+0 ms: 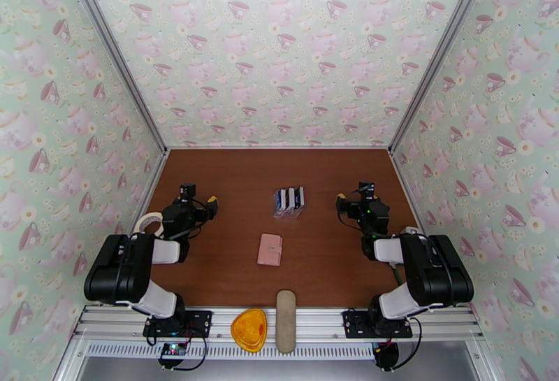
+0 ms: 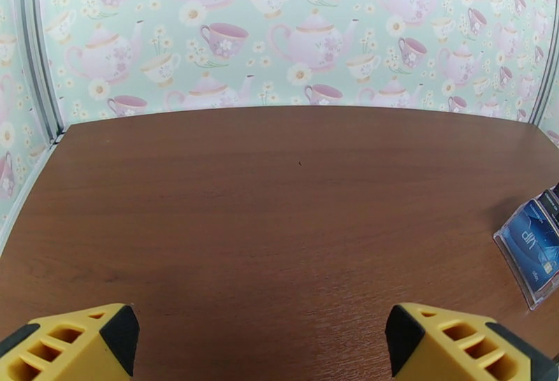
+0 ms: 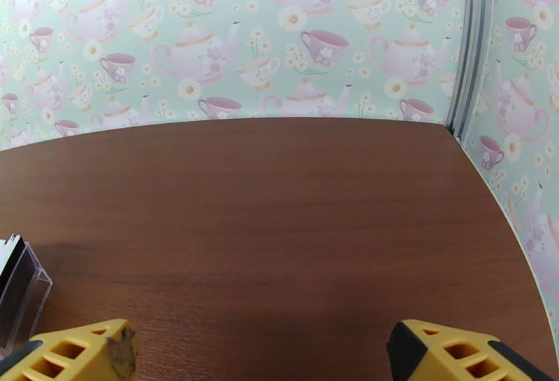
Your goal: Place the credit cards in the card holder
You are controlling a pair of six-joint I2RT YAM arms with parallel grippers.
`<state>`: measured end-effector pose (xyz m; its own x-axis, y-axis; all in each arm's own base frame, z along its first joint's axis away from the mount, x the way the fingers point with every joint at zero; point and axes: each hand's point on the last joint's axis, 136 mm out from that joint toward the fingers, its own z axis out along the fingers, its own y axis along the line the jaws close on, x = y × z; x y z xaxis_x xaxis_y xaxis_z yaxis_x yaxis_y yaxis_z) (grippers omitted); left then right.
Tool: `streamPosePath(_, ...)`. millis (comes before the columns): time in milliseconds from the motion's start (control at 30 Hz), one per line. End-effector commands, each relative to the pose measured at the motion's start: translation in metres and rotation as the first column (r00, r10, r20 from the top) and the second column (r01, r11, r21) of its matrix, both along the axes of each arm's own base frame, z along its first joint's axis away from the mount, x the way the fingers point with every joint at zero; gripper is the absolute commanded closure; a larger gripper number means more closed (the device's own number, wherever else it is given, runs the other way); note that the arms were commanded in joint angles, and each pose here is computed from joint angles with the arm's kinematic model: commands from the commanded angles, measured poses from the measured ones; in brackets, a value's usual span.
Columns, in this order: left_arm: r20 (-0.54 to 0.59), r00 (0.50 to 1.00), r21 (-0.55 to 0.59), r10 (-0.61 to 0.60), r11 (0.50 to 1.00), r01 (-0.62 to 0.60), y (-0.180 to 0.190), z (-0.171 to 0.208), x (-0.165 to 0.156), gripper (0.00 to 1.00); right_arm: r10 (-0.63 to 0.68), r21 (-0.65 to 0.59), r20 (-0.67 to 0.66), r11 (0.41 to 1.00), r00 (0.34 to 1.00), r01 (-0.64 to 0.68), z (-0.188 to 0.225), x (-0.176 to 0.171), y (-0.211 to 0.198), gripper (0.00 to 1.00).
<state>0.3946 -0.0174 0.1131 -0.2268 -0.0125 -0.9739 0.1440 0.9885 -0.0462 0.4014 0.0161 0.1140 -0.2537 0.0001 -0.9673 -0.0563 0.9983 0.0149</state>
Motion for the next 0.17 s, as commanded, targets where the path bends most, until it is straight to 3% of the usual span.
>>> streamPosePath(0, 0.003, 1.0, 0.018, -0.009, 1.0, 0.009, -0.0019, 0.0003, 0.0016, 0.0, -0.019, 0.008, -0.001, 1.0, 1.0, 0.019, 0.0017, 0.0042, -0.0033, 0.0)
streamPosePath(133, 0.009, 1.0, 0.017, -0.009, 1.0, 0.009, -0.0018, 0.0014, 0.0011, 0.0, -0.019, 0.009, 0.0, 1.0, 1.0, 0.019, 0.0021, 0.0045, -0.0033, 0.0)
